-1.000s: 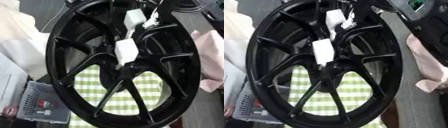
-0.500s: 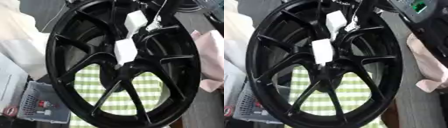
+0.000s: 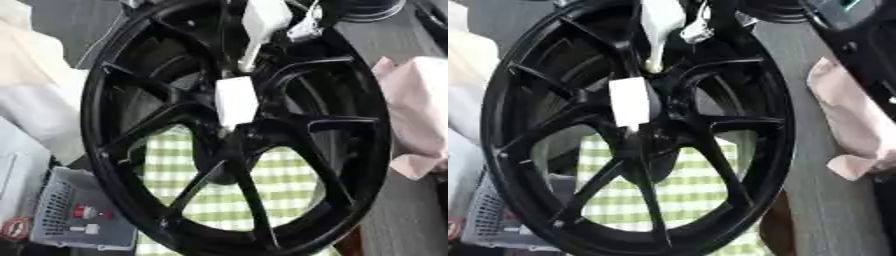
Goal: Pull the pin out of the wheel hub.
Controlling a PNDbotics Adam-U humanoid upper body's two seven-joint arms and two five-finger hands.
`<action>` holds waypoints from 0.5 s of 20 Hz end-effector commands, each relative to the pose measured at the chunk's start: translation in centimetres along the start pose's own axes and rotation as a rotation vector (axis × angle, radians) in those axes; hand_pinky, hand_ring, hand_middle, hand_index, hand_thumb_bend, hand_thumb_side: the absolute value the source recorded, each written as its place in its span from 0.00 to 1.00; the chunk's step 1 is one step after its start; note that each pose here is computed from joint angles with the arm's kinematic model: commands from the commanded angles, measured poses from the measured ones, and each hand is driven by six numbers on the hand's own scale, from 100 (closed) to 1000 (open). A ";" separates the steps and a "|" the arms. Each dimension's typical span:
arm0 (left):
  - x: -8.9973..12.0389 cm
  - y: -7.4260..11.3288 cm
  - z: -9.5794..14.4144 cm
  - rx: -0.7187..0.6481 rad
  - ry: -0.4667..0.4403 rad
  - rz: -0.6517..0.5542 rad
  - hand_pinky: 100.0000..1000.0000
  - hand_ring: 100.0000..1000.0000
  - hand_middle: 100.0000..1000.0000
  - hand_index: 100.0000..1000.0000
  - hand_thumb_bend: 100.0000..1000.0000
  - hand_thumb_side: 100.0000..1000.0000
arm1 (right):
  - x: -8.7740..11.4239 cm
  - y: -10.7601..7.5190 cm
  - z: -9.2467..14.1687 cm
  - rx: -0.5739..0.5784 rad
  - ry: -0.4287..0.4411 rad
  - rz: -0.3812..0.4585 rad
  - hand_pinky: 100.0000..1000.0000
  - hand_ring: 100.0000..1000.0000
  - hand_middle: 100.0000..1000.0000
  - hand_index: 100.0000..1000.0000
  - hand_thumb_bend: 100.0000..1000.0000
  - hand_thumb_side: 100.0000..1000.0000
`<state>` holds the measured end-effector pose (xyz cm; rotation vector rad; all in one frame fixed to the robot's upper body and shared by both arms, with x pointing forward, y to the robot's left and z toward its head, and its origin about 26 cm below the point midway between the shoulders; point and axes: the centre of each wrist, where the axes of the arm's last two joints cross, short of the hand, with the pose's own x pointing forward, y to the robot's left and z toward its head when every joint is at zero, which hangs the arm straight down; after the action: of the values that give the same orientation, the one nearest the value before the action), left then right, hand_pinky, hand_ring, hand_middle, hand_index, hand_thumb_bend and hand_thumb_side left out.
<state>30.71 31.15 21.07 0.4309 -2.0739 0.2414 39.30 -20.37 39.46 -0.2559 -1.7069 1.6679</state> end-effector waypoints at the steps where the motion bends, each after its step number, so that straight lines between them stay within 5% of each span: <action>1: 0.6 0.4 -0.2 0.009 -0.022 -0.004 0.54 0.54 0.47 0.63 0.71 0.41 | 0.9 -2.7 3.1 -0.107 -0.009 0.001 0.73 0.49 0.37 0.51 0.18 0.03; 5: 0.5 0.8 -0.1 0.024 -0.024 -0.018 0.54 0.54 0.47 0.63 0.71 0.41 | -0.2 -3.9 8.7 -0.269 0.022 -0.039 0.73 0.49 0.38 0.52 0.17 0.04; 10: 0.6 1.2 -0.2 0.044 -0.029 -0.028 0.54 0.54 0.47 0.63 0.71 0.41 | -2.2 -2.3 17.3 -0.520 0.117 -0.107 0.73 0.50 0.40 0.54 0.18 0.06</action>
<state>30.48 31.78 20.82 0.4635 -2.0629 0.2703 33.74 -34.63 39.25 -0.3878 -1.9016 1.1273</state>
